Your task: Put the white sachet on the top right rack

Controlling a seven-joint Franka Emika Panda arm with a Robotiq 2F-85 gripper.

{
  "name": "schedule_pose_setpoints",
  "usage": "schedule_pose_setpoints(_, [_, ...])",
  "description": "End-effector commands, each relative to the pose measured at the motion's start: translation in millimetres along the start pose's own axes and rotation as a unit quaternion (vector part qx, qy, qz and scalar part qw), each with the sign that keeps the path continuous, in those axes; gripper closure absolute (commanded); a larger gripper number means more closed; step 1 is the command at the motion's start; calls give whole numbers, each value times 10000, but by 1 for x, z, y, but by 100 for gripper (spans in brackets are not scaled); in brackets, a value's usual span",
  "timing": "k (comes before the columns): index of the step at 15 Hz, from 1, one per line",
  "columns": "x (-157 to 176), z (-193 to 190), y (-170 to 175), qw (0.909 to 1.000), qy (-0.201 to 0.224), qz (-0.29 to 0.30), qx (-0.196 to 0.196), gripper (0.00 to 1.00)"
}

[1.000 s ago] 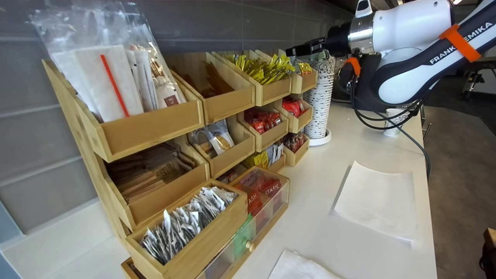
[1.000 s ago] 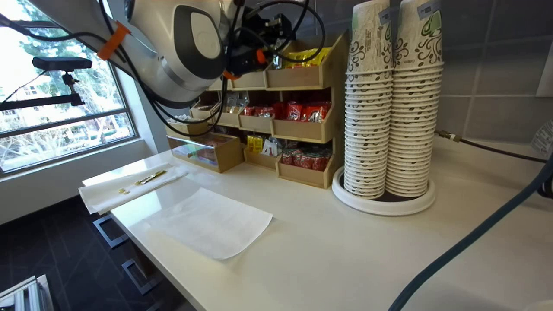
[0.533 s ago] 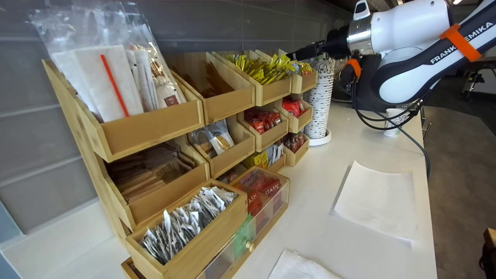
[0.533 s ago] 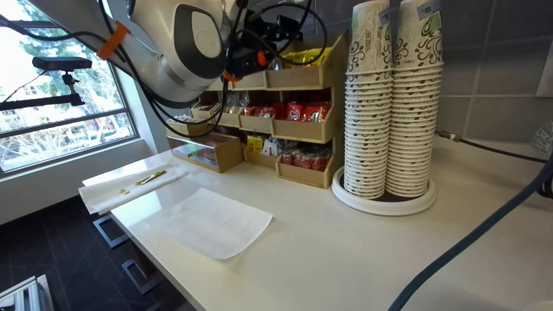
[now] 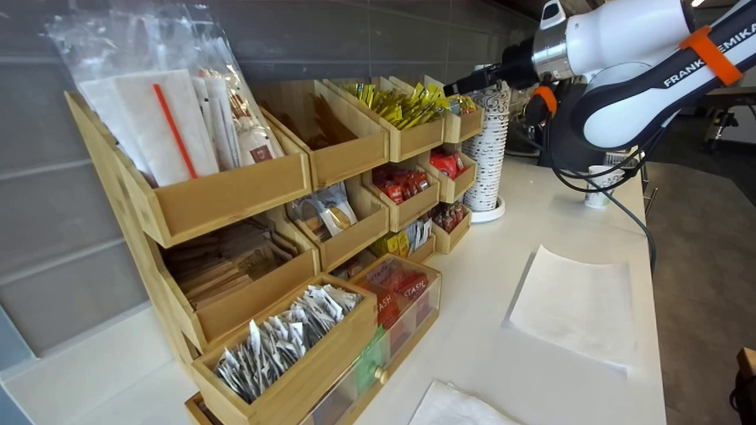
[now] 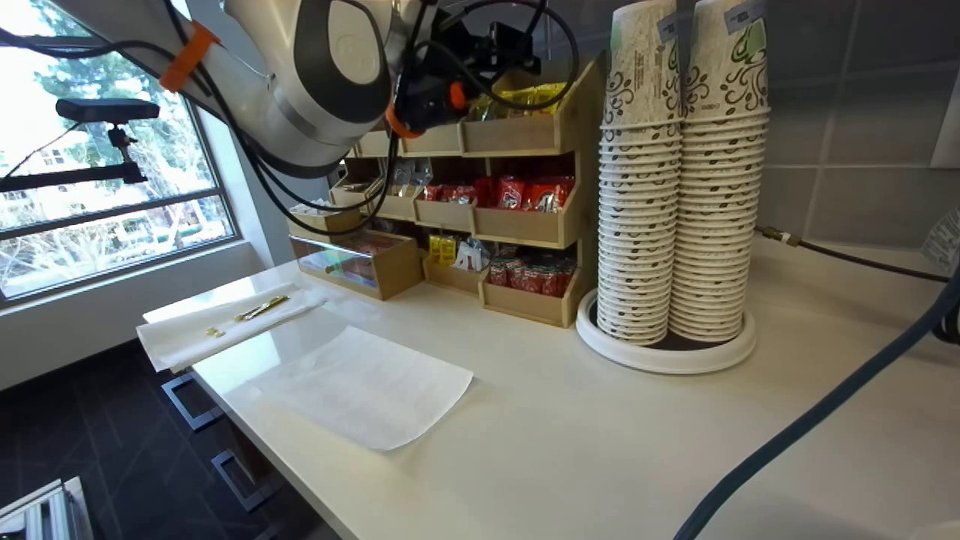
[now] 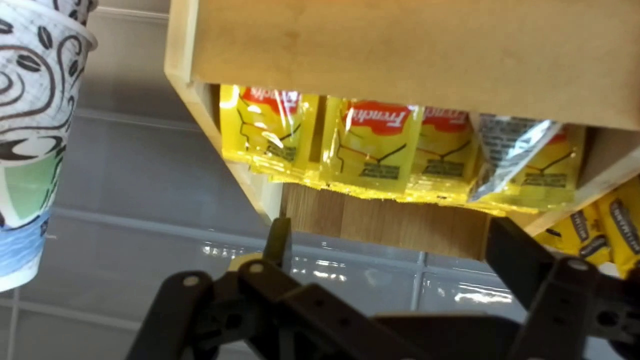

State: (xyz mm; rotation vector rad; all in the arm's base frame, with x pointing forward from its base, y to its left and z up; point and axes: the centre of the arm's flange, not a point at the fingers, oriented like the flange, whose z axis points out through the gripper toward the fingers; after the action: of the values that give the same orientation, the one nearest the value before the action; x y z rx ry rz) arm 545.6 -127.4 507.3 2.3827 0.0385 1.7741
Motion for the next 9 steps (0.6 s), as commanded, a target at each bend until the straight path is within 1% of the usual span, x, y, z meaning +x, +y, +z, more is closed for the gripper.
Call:
schedule_pose_setpoints(1, [22,-26,-1,9997,-233,46,86,0])
schedule_pose_setpoints(5, [31,-54,-4,9975,-691,71,148,0])
schedule_pose_setpoints(7, [33,-70,-7,9948,-989,124,188,0])
schedule_pose_setpoints(8, [33,-80,-8,9922,-1223,131,224,0])
schedule_pose_setpoints(9, [33,-87,-9,9907,-1316,165,314,0])
